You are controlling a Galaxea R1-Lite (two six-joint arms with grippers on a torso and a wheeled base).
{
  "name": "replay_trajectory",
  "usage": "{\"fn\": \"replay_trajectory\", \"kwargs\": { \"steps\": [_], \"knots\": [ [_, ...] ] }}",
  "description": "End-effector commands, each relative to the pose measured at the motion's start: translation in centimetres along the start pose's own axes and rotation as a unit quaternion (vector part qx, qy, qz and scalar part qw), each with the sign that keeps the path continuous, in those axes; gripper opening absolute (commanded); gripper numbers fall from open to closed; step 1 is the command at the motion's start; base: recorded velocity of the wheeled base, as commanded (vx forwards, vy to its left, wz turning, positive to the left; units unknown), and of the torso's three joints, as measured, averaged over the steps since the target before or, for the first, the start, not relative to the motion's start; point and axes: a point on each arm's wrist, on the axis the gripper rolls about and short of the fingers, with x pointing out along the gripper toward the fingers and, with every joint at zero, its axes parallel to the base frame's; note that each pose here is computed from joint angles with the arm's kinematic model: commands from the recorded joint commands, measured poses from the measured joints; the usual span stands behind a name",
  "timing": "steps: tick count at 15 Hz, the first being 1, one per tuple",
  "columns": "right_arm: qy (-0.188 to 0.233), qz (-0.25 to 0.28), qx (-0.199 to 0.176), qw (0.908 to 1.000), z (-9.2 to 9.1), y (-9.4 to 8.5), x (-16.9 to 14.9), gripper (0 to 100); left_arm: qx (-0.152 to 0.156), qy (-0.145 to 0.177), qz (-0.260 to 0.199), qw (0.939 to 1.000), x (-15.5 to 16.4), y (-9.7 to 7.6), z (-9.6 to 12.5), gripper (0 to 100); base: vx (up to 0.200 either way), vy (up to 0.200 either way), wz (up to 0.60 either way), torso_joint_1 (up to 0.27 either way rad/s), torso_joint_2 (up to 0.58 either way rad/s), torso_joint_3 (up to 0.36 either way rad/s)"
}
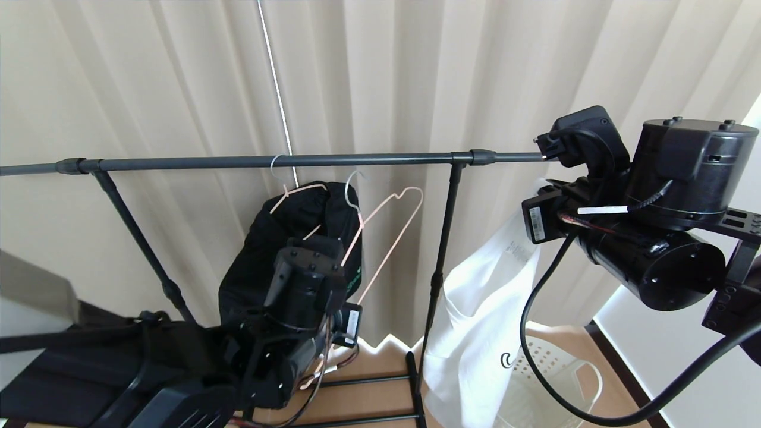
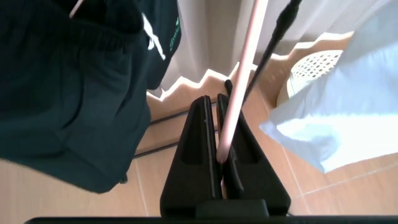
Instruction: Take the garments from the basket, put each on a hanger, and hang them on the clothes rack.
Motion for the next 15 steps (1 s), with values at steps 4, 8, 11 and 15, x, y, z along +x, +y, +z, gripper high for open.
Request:
{"fn": "replay_trajectory", "kwargs": {
  "steps": [4,8,11,15],
  "knots": [
    [0.008,-0.026,0.000,0.9996,0.2,0.5,2.8,0,0.056,-0.061,-0.018,0.9964,-4.7,2.7,-3.9,0,0.000,0.000,0.00,0.000,0.00,0.000],
    [-0.013,-0.057,0.010,0.9983,-0.8,0.6,5.0,0,0.135,-0.081,-0.042,0.9867,-6.4,3.3,-6.7,0,0.000,0.000,0.00,0.000,0.00,0.000],
    [-0.010,-0.057,0.006,0.9983,-1.1,0.7,4.9,0,0.137,-0.107,-0.071,0.9822,-6.9,2.3,-6.8,0,0.000,0.000,0.00,0.000,0.00,0.000],
    [-0.010,-0.051,0.005,0.9986,-1.0,1.5,4.6,0,0.126,-0.108,-0.107,0.9803,-6.8,1.4,-7.7,0,0.000,0.000,0.00,0.000,0.00,0.000]
  ]
}}
